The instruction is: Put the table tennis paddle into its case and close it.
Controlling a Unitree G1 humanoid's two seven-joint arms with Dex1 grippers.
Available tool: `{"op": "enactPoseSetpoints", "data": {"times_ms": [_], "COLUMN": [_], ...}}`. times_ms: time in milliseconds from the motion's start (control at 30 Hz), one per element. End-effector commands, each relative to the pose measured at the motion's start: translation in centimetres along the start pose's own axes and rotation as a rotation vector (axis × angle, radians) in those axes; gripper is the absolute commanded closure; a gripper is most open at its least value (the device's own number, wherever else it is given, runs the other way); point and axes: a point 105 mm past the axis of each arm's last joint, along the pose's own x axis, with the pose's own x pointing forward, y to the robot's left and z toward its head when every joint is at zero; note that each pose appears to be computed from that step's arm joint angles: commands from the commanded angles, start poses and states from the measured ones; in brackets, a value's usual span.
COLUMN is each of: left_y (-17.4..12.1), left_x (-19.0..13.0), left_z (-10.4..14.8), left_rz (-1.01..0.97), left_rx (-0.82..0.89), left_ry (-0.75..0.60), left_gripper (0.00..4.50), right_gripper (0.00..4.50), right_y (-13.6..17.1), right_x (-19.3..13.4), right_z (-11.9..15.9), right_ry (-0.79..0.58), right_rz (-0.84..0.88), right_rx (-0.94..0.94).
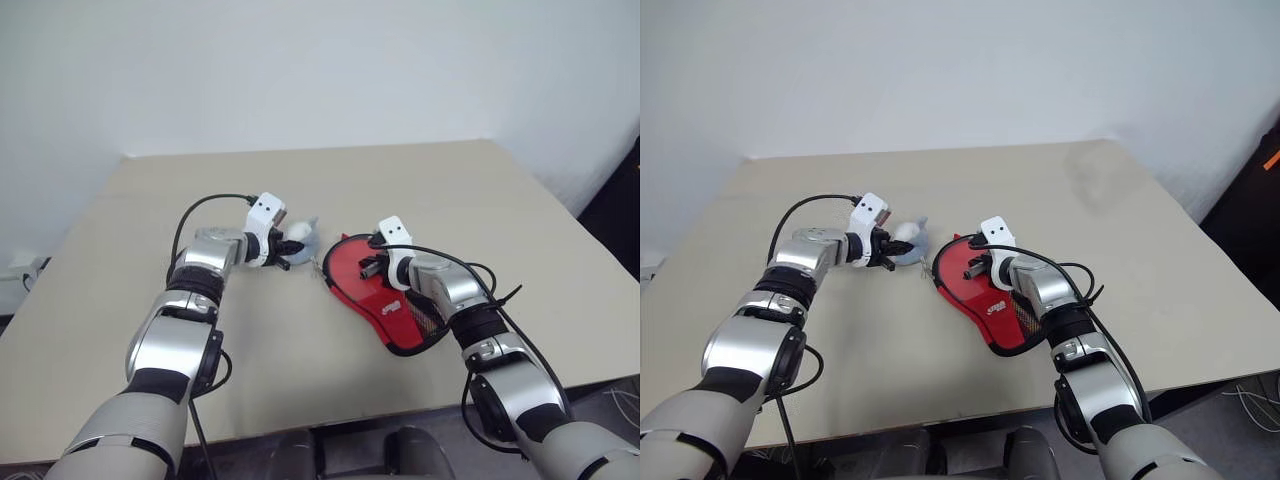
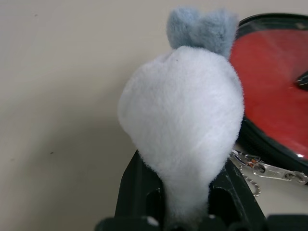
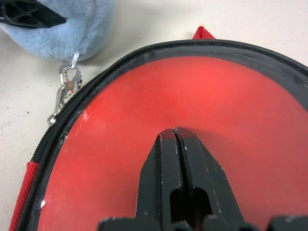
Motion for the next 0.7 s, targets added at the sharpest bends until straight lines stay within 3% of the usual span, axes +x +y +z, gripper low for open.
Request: {"op": "enactPoseSetpoints", "data": {"times_ms": [33, 233, 700], "left_y": [1.1, 1.7, -0.4], "left_x": [-0.7, -0.5, 1.7], "left_z": [3.7, 5.6, 8.3], "left_rz": [0.075, 0.159, 0.225], "left_rx": [0.059, 0.044, 0.073], "left_ry": [-0.088, -0.136, -0.204], "left_gripper": [3.95, 3.95, 3.95], "right_gripper": [4.5, 4.5, 4.5], "right_y": [0.1, 0.4, 1.6], "right_x": [0.3, 0.2, -0.1], "right_z": [-2.9, -3.0, -3.4], "right_ry": [0.106, 0.111, 0.103], "right_rz": [0.002, 0.012, 0.04], "right_rx": [0.043, 0.05, 0.061]}}
